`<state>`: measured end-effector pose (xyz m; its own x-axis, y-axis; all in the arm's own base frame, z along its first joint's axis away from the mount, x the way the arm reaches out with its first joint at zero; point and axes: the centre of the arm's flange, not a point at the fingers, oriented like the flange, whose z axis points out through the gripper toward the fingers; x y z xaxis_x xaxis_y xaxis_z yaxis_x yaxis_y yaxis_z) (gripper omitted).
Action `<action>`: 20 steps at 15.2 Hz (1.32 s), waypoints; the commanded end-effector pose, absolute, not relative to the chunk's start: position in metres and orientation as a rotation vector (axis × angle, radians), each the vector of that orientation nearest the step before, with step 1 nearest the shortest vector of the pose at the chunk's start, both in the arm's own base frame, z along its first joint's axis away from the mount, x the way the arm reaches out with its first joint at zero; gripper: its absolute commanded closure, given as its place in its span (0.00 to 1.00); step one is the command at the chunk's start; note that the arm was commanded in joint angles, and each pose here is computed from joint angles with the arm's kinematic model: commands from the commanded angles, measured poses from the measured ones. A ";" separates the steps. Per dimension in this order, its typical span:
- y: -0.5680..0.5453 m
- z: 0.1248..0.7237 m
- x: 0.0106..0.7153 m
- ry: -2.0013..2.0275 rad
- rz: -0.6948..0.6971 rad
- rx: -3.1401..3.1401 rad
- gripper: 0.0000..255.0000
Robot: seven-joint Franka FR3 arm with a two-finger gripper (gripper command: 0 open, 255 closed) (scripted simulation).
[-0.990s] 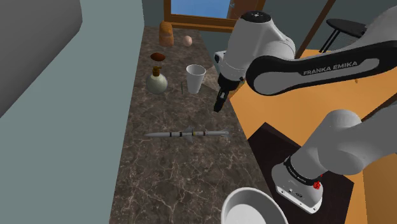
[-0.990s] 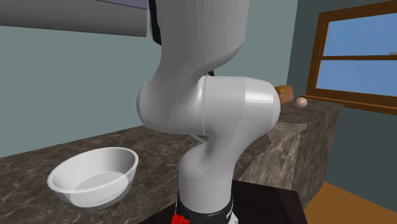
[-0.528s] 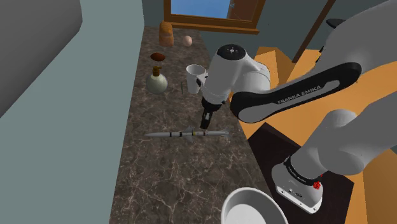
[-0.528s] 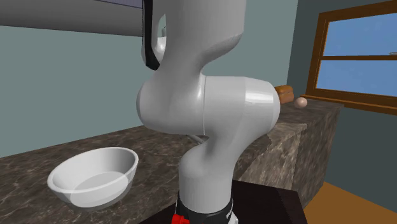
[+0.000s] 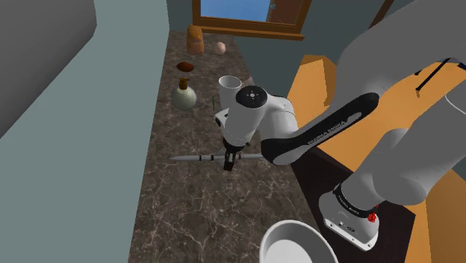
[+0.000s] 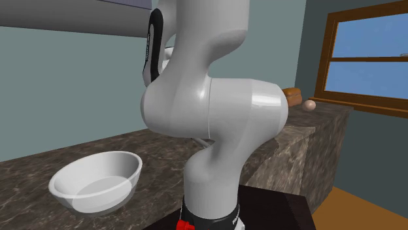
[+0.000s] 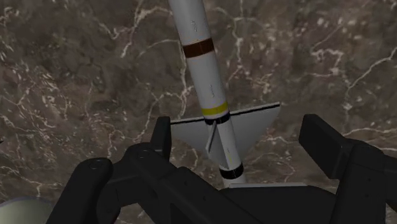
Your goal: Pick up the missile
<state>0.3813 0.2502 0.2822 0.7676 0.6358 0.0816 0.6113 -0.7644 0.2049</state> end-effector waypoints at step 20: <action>0.252 0.274 0.382 0.997 0.220 2.794 1.00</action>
<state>0.3821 0.2521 0.2688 0.7658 0.6378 0.0827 0.6130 -0.7628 0.2060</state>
